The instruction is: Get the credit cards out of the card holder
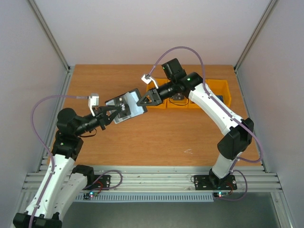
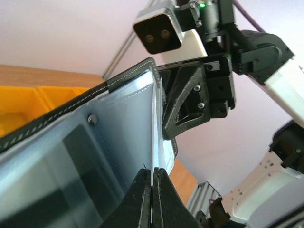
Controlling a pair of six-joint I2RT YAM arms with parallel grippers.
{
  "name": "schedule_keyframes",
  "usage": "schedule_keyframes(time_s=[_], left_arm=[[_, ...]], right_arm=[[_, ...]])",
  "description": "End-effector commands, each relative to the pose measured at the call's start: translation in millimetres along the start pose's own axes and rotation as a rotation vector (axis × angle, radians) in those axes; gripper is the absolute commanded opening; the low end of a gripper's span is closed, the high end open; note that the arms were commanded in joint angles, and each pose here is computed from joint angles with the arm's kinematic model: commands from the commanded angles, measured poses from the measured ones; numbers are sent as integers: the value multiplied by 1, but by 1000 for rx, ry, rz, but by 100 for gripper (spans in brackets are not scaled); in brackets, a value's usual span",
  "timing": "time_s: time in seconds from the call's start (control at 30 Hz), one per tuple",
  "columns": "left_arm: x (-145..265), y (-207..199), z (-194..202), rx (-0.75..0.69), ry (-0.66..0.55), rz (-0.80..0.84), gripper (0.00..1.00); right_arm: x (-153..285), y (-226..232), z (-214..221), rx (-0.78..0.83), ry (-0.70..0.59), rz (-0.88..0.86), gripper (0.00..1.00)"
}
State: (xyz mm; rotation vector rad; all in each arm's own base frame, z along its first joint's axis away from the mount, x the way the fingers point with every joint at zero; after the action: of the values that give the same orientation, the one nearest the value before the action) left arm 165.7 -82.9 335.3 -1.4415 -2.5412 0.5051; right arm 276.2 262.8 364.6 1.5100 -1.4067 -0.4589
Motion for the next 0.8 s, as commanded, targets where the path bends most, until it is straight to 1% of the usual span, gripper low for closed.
schedule_keyframes(time_s=[0.0,0.1,0.13,0.2,0.3,0.37,0.47,0.53,0.6,0.63,0.7,0.77], left_arm=[[7,10,-1,26,-21,-190,0],[15,28,9,51,5,-443,0],[18,32,13,50,19,-500,0],[20,36,18,-14,53,-547,0],[23,36,18,-69,67,-580,0],[24,35,16,-78,53,-580,0],[24,32,13,-82,31,-562,0],[24,31,13,-83,24,-558,0],[24,32,13,-89,21,-565,0],[24,33,12,-89,20,-569,0],[24,33,12,-90,16,-568,0],[23,31,11,-90,13,-557,0]], right_arm=[[16,-24,-3,-105,-81,126,1],[22,-48,-3,-210,-131,175,1],[19,-57,-3,-251,-128,183,1],[5,-75,-4,-323,-99,190,1],[-27,-101,-4,-379,-54,245,1],[-59,-113,-7,-413,-14,200,1],[-99,-119,-16,-418,39,140,1],[-115,-130,-21,-446,57,127,1],[-123,-156,-21,-545,46,152,1],[-125,-172,-17,-620,41,182,1],[-125,-206,-5,-756,51,233,1],[-121,-226,10,-838,75,304,1]])
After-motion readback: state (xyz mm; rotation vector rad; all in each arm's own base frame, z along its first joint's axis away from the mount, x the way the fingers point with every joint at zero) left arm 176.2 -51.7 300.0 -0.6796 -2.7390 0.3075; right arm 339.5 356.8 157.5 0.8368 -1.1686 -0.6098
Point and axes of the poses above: each gripper's point midway between its finger pads, its own x axis back along the fingers, its own y axis along the line the jaws close on, z = x × y, the point moved 10 cm from there along x, back along the fingers, and after that the axes turned 13 degrees about -x, right-handed, at the moved point
